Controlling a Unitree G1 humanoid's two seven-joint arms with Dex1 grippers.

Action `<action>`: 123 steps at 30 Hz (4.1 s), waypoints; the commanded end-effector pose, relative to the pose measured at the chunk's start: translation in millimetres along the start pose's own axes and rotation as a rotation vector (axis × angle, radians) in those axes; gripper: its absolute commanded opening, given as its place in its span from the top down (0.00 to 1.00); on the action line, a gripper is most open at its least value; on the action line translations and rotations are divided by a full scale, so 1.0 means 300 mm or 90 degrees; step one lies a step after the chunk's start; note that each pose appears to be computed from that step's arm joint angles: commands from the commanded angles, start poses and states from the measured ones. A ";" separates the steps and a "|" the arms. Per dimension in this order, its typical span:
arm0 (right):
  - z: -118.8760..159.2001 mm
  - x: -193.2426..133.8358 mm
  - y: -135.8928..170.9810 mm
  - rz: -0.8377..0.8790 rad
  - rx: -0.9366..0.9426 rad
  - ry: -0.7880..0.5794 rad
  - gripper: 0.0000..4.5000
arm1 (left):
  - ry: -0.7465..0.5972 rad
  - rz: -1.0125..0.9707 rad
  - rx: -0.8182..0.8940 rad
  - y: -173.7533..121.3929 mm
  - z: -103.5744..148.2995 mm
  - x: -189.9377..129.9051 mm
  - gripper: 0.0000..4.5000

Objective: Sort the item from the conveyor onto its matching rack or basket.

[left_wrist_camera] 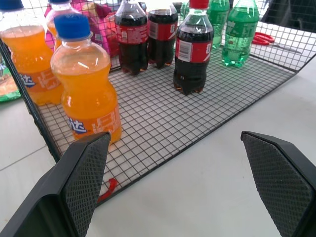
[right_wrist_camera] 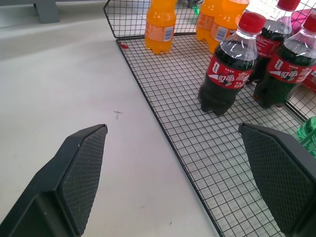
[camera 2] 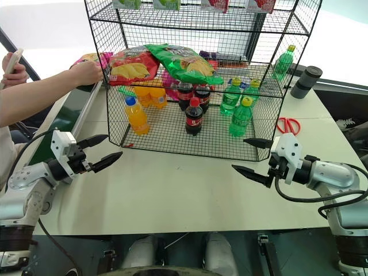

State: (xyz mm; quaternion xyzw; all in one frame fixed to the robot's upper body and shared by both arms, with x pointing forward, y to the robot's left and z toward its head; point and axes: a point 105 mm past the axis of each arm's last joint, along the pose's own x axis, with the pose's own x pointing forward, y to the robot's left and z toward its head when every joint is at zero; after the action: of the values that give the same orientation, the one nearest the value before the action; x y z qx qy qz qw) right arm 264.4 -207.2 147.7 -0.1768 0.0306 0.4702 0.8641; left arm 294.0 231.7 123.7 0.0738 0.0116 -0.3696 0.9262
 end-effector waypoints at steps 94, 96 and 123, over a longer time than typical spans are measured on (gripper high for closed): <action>0.124 0.270 0.138 0.201 0.006 -0.170 0.00 | 0.251 0.340 0.570 0.234 -0.018 -0.451 0.99; 0.122 0.272 0.140 0.201 0.006 -0.169 0.00 | 0.224 0.360 0.548 0.242 0.009 -0.450 0.99; 0.096 0.279 0.126 0.189 -0.010 -0.155 0.00 | -0.168 0.100 0.120 0.014 0.377 -0.248 0.99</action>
State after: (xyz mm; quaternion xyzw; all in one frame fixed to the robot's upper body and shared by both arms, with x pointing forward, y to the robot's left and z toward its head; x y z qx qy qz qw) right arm 276.8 -111.4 138.0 -0.1103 -0.0346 0.6110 0.7831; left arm 245.8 283.3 232.3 0.1254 -0.1348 -0.2668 0.9460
